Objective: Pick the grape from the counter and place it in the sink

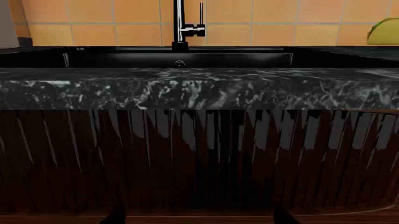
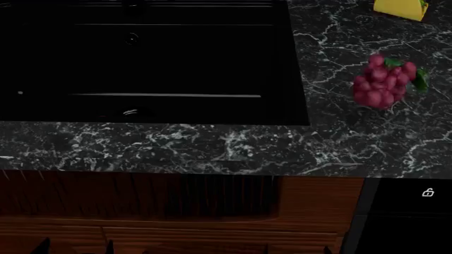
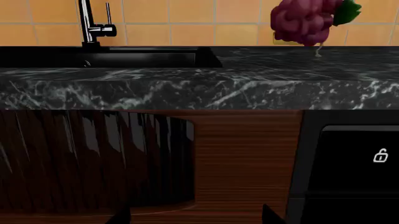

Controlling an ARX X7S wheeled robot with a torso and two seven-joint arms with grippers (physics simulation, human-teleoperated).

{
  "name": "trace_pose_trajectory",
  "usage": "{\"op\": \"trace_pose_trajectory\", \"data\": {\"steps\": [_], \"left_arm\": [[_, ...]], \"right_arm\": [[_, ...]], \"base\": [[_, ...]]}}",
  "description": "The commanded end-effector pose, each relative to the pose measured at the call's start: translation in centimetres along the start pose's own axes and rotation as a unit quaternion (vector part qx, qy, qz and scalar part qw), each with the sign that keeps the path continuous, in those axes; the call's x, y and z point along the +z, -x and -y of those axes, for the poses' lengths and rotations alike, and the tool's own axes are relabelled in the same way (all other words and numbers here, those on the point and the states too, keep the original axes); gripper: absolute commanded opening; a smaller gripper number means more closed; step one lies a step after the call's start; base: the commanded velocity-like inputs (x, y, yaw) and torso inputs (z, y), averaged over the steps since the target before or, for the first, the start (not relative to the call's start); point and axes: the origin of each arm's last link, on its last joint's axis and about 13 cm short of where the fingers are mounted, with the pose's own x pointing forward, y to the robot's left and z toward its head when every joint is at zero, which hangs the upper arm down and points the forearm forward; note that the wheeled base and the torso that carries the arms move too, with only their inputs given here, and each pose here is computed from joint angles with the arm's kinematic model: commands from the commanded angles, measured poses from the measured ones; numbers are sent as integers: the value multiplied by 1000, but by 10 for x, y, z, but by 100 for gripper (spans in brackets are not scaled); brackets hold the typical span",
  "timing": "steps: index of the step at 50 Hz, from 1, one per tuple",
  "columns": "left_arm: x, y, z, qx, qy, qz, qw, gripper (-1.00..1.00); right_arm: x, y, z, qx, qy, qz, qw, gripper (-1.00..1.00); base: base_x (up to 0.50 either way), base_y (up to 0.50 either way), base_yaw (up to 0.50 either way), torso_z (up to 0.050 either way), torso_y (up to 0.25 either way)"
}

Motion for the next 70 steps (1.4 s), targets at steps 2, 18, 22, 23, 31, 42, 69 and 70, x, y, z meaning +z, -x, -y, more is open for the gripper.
{"op": "trace_pose_trajectory", "data": {"steps": [2,18,22,23,31,42,69,70], "left_arm": [[-1,-1,-1,5,-1,-1,1000,100],[-1,1,-1,0,-7,1,1000,100],[2,1,-2,2,-11,3,1000,100],[3,2,-2,2,-11,3,1000,100],[4,2,-1,-3,-5,3,1000,100],[12,4,-1,2,-7,10,1000,100],[57,-8,-18,63,-28,32,997,100],[59,-8,-18,60,-20,31,998,100]], "right_arm": [[0,0,-1,1,1,0,1000,100],[3,1,-4,2,9,-1,1000,100],[4,0,-3,0,12,1,1000,100],[4,1,-3,-1,12,1,1000,100],[5,1,-3,0,10,2,1000,100],[9,3,-3,1,11,11,1000,100],[60,3,-1,4,45,54,998,100],[61,3,-1,4,46,54,998,100]], "base": [[0,0,0,0,0],[0,0,0,0,0],[0,0,0,0,0],[0,0,0,0,0],[0,0,0,0,0],[0,0,0,0,0],[0,0,0,0,0],[0,0,0,0,0]]}}
